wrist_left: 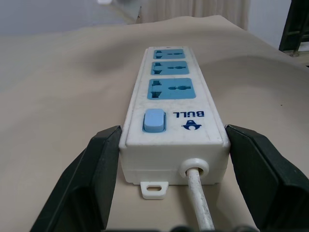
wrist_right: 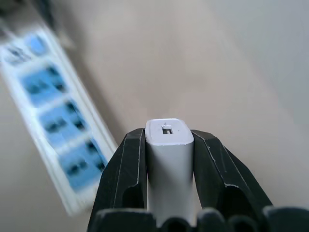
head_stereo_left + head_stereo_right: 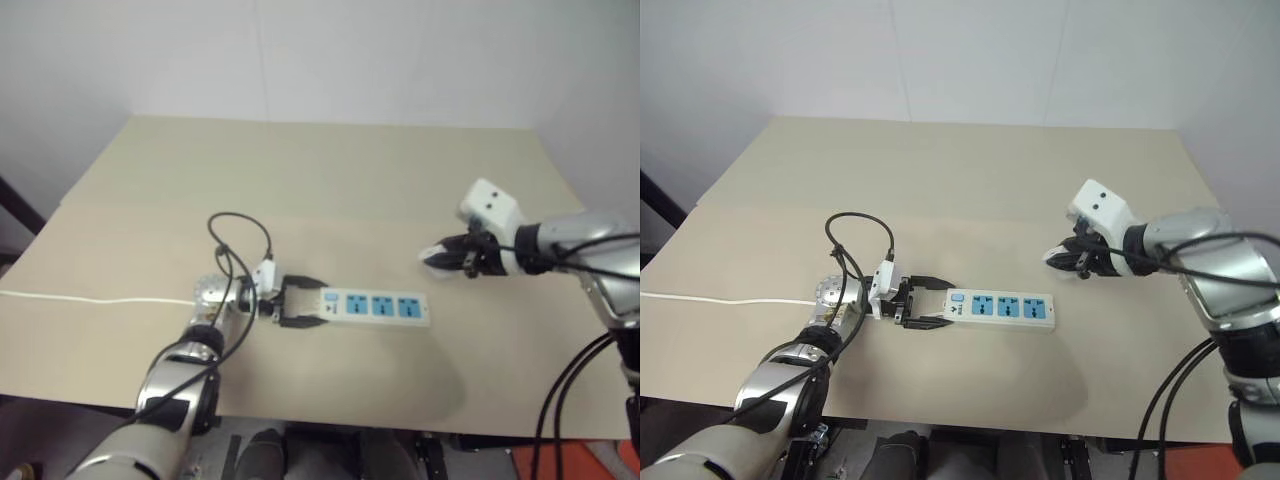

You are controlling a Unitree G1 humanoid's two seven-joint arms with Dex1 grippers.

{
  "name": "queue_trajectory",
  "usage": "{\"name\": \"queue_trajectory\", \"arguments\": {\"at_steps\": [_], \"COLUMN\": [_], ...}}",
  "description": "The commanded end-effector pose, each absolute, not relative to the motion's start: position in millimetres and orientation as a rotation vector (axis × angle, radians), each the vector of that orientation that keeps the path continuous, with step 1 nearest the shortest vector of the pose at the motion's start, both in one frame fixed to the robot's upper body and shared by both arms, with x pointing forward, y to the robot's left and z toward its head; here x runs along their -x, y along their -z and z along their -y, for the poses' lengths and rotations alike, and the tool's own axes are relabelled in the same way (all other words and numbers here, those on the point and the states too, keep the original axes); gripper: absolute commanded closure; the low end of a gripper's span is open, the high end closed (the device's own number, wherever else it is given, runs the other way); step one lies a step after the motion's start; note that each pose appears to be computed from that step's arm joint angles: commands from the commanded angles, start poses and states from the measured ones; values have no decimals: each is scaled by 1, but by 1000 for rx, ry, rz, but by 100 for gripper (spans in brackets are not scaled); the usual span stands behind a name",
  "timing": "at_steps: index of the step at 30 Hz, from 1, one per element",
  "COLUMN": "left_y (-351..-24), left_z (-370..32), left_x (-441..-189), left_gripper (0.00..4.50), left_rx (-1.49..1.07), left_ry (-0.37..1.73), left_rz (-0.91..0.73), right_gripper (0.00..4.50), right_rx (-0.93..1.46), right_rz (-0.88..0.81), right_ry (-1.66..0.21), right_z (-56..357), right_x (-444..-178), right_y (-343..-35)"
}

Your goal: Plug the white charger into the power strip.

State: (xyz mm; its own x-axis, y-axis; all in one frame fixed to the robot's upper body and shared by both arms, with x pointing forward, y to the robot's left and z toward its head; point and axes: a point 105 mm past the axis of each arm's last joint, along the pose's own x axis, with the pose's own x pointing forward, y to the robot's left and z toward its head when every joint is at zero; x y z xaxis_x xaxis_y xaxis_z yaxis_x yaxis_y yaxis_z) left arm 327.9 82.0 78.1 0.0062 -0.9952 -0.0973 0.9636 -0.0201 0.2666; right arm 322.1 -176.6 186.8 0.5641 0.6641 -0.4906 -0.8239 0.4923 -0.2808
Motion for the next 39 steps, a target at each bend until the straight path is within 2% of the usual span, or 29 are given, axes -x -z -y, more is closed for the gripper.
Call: {"name": "queue_trajectory", "arguments": {"at_steps": [1,7,14,20,39], "left_y": [-76,-73,-67,-65,-69], "left_z": [-85,-85,-87,-88,-92], "left_x": [-323,-316,-312,-310,-313], "left_gripper": [133,133,133,133,133], "left_rx": [-279,-250,-256,-252,-258], "left_ry": [1584,1598,1597,1602,1586], "left_rz": [124,117,84,61,66], "right_gripper": [338,338,338,338,338], "right_rx": [416,233,-42,-68,-46], "right_rz": [-71,173,353,342,268], "right_ry": [-1004,-1184,-1364,-1420,-1407], "right_z": [165,140,104,88,95], "right_x": [-320,-313,-311,-316,-318], "right_y": [-213,-204,-181,-158,-133]}}
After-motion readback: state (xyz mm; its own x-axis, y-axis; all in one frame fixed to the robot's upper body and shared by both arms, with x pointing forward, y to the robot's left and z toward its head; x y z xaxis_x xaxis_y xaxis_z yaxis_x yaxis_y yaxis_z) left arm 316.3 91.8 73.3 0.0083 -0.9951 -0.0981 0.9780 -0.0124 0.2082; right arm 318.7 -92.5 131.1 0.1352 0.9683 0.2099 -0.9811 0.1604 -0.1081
